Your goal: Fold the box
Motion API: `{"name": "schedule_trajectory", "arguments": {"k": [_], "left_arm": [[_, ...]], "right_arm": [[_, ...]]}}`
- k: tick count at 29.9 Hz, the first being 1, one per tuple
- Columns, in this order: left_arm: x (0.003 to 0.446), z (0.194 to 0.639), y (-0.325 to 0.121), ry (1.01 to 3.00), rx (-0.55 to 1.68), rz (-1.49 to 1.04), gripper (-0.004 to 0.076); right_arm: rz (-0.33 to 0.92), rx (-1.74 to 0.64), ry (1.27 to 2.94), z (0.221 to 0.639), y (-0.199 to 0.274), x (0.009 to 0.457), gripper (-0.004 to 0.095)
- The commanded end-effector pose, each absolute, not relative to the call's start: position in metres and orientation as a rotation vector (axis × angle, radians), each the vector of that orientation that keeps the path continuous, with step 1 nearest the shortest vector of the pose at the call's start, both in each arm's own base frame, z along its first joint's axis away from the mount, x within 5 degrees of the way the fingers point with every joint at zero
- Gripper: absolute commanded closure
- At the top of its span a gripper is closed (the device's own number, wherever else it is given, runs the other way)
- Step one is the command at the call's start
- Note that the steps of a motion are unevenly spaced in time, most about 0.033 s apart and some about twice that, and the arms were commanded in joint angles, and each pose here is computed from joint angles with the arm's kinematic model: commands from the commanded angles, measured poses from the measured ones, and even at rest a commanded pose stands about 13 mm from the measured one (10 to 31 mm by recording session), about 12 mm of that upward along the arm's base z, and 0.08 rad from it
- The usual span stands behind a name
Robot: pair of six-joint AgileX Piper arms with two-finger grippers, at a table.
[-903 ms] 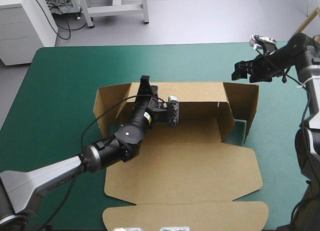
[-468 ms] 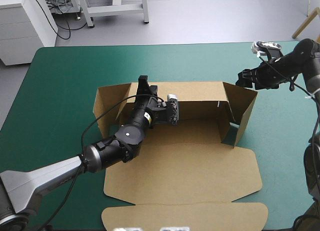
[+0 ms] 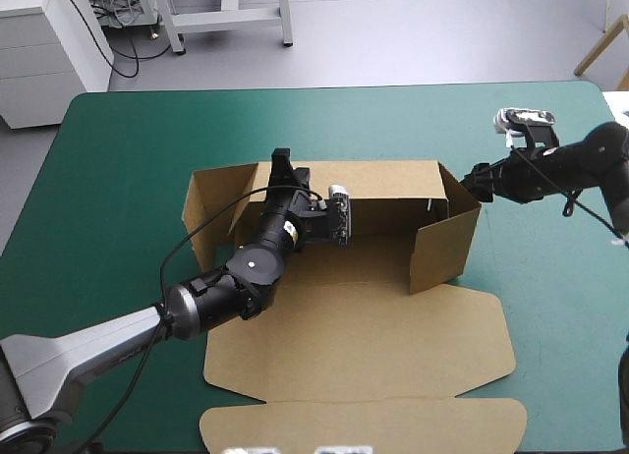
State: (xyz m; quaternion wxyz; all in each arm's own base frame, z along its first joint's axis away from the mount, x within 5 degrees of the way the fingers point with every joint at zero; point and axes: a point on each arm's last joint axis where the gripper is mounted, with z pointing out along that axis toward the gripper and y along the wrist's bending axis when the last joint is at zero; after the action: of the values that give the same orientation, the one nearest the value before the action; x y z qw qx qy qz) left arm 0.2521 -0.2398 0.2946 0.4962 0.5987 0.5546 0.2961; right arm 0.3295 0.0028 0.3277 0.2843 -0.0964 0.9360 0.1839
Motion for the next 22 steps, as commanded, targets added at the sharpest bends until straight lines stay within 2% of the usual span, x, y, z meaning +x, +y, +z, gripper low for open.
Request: {"name": "schedule_trajectory", "arguments": {"k": [1,10,22], "left_arm": [[0.249,0.31,-0.236,1.354,1.378,0.719,0.0734],[0.249,0.31,-0.236,1.354,1.378,0.719,0.0734],[0.249,0.31,-0.236,1.353,1.38,0.716,0.0734]], "right_arm": [[0.448,-0.3,2.266,0.345,0.008,0.304,0.0286],[0.431,-0.354,2.104,0.311,0.016,0.264,0.0291],[0.468,-0.498,2.115,0.305,0.023,0.25,0.0291]]}}
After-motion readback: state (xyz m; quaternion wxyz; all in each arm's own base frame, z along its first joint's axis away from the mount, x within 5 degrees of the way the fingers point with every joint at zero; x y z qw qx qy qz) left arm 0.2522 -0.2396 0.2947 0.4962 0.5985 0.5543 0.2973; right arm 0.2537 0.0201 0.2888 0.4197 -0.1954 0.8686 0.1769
